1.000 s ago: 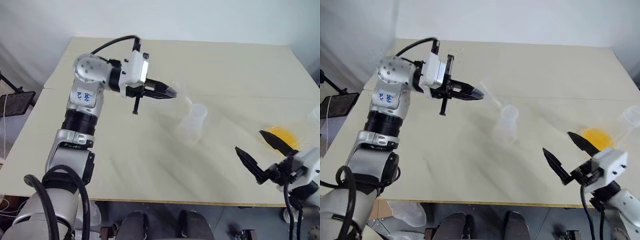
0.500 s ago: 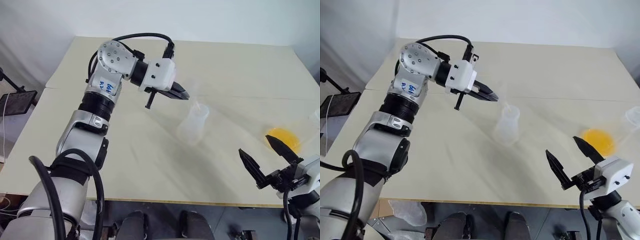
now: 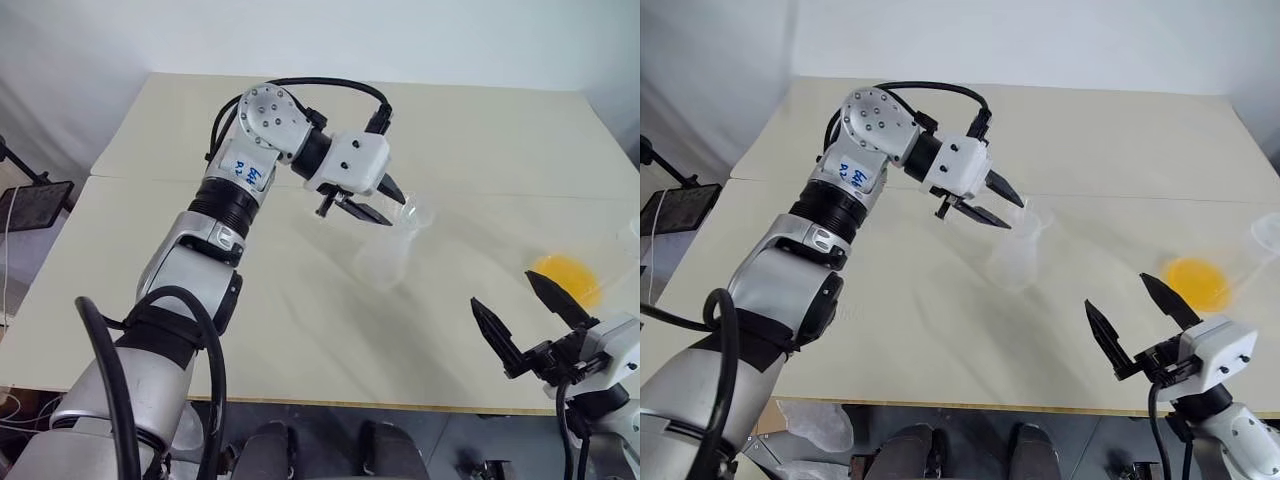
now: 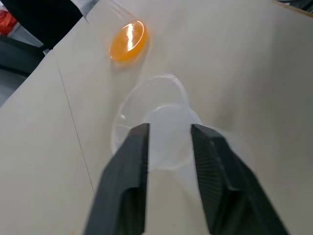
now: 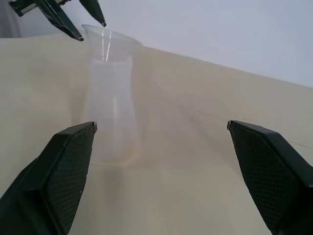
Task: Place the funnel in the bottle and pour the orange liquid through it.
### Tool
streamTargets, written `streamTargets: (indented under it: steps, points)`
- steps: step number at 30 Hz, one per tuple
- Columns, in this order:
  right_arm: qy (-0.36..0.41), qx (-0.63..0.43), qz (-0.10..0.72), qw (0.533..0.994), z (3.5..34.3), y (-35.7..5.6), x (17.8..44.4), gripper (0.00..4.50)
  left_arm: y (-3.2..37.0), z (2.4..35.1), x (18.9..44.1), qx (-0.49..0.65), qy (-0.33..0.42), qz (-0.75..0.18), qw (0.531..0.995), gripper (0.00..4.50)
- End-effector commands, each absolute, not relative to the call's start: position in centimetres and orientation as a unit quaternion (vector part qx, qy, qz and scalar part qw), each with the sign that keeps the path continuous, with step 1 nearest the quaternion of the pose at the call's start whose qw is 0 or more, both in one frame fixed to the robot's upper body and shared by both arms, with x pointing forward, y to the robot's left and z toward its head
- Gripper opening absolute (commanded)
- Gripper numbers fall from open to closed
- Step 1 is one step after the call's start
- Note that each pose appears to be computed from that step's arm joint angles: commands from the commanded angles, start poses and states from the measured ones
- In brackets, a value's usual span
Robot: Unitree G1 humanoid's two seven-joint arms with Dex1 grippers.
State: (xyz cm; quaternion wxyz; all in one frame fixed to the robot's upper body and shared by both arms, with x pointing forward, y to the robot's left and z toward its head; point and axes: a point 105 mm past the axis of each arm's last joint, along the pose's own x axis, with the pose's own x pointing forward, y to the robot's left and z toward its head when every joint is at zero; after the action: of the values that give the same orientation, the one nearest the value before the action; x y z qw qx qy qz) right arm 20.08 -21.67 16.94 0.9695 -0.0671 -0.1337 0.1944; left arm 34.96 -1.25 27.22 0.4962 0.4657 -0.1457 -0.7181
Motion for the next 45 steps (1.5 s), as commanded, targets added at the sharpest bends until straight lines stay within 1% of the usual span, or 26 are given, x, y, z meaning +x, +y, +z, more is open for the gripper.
streamTargets:
  steps: [1, 3, 4, 7, 9, 11, 12, 15, 16, 20, 23, 25, 30, 32, 35, 39, 42, 45]
  points:
    - [-0.155, -0.069, 0.196, 0.966, 17.6, -21.2, 19.9, 4.5, -1.7, 29.0, 34.5, 0.449, -0.167, -0.72, 0.503, 2.74]
    - [-0.156, -0.067, 0.197, 0.966, 17.5, -21.1, 20.0, 4.5, -1.2, 29.2, 34.5, 0.42, -0.163, -0.727, 0.518, 3.29]
    - [-0.157, -0.066, 0.198, 0.965, 17.5, -21.1, 20.2, 4.5, -0.9, 29.4, 34.6, 0.397, -0.16, -0.731, 0.531, 3.66]
    - [-0.162, -0.065, 0.201, 0.964, 17.6, -21.0, 20.5, 4.5, 0.8, 29.5, 35.0, 0.329, -0.15, -0.737, 0.572, 4.47]
    - [-0.178, -0.065, 0.192, 0.963, 18.3, -21.3, 20.9, 4.5, 3.6, 29.0, 36.0, 0.26, -0.141, -0.716, 0.632, 4.47]
    - [-0.19, -0.058, 0.177, 0.964, 18.8, -21.9, 21.1, 4.5, 5.6, 28.3, 36.4, 0.221, -0.139, -0.696, 0.669, 4.47]
    - [-0.198, -0.061, 0.161, 0.965, 19.2, -22.5, 21.0, 4.5, 6.6, 27.7, 36.3, 0.203, -0.137, -0.686, 0.685, 4.47]
    - [-0.213, -0.054, 0.113, 0.969, 19.9, -24.3, 20.3, 4.5, 8.5, 26.1, 35.6, 0.168, -0.14, -0.667, 0.712, 4.47]
    - [-0.214, -0.052, 0.1, 0.97, 20.0, -24.8, 20.0, 4.5, 8.9, 25.7, 35.4, 0.16, -0.139, -0.664, 0.717, 4.47]
    - [-0.214, -0.052, 0.011, 0.975, 19.8, -27.4, 16.7, 4.5, 10.4, 23.8, 34.3, 0.128, -0.144, -0.647, 0.738, 4.47]
    - [-0.206, -0.051, -0.052, 0.976, 19.2, -28.9, 14.0, 4.5, 10.9, 22.4, 34.2, 0.118, -0.126, -0.646, 0.744, 4.47]
    - [-0.194, -0.051, -0.089, 0.976, 18.4, -29.9, 12.3, 4.5, 10.7, 22.2, 34.2, 0.107, -0.124, -0.648, 0.744, 4.47]
    - [-0.183, -0.043, -0.145, 0.971, 17.1, -31.6, 10.6, 4.5, 9.6, 22.3, 34.0, 0.082, -0.13, -0.662, 0.734, 4.47]
    - [-0.188, -0.038, -0.153, 0.969, 17.0, -32.0, 10.9, 4.5, 9.1, 22.2, 33.8, 0.077, -0.128, -0.672, 0.726, 4.47]
    - [-0.192, -0.036, -0.145, 0.97, 17.5, -32.3, 12.8, 4.5, 8.9, 22.4, 33.8, 0.075, -0.131, -0.672, 0.725, 4.47]
    - [-0.197, -0.029, -0.156, 0.967, 18.5, -33.4, 15.0, 4.5, 9.0, 22.6, 33.7, 0.074, -0.13, -0.673, 0.724, 4.47]
    - [-0.198, -0.016, -0.15, 0.968, 19.6, -33.8, 17.9, 4.5, 9.1, 22.9, 33.7, 0.075, -0.133, -0.668, 0.728, 4.47]
    - [-0.192, -0.009, -0.154, 0.969, 20.3, -34.5, 19.8, 4.5, 9.1, 23.0, 33.5, 0.078, -0.136, -0.666, 0.729, 4.47]
